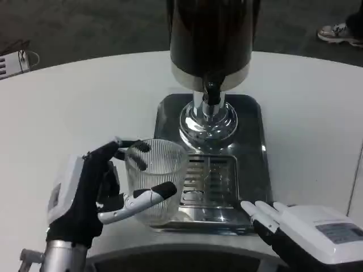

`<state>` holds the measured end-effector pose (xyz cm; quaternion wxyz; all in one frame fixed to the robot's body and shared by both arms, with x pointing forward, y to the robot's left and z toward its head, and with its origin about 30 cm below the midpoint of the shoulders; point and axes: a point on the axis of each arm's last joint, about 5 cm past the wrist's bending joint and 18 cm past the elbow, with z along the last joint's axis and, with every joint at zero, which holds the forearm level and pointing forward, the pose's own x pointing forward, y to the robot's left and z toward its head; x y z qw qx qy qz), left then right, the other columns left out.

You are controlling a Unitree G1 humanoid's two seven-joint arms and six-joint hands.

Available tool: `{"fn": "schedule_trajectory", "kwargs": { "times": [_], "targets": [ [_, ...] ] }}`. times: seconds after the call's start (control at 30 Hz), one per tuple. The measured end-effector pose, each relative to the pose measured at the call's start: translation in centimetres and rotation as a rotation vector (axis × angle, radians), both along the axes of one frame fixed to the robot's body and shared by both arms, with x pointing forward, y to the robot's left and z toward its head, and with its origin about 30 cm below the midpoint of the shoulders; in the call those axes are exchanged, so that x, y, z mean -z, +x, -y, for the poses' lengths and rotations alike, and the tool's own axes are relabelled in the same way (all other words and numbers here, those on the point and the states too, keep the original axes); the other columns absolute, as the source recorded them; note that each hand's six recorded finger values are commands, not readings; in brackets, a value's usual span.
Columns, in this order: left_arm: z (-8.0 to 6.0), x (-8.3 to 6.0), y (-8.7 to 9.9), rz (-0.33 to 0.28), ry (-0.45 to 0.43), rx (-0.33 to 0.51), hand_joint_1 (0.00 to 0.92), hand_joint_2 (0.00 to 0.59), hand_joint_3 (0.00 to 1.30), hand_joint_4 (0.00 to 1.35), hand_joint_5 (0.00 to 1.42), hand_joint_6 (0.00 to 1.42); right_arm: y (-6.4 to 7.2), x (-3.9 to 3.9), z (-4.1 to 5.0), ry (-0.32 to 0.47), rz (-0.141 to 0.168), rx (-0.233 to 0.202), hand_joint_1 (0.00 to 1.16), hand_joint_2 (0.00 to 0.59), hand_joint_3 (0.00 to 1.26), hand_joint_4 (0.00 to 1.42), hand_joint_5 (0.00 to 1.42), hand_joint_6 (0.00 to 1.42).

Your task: Grasp the cup under the faucet to collect the drink, then remove the cup.

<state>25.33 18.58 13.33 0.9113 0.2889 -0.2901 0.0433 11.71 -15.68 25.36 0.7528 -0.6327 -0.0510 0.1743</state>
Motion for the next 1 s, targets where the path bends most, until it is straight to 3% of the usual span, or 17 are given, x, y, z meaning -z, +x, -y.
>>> {"fn": "schedule_trajectory", "kwargs": {
  "times": [0.53,0.73,1.0],
  "targets": [
    [3.9,-0.8,4.7,-0.003,0.115,0.042,0.555,0.0,0.98,1.09,1.3,1.42,-0.2,-0.01,0.66,0.007,0.019,0.01,0.55,0.421,0.0,0.0,0.0,0.0],
    [4.6,-1.2,5.6,0.011,0.148,0.036,0.555,0.0,0.96,1.06,1.27,1.42,-0.4,0.17,1.05,0.011,0.014,0.023,0.55,0.421,0.0,0.0,0.0,0.0],
    [5.0,-1.5,6.1,0.022,0.172,0.026,0.553,0.002,0.86,0.93,1.18,1.38,-0.5,0.32,1.26,0.024,0.008,0.024,0.55,0.421,0.0,0.0,0.0,0.0]
  ]
}}
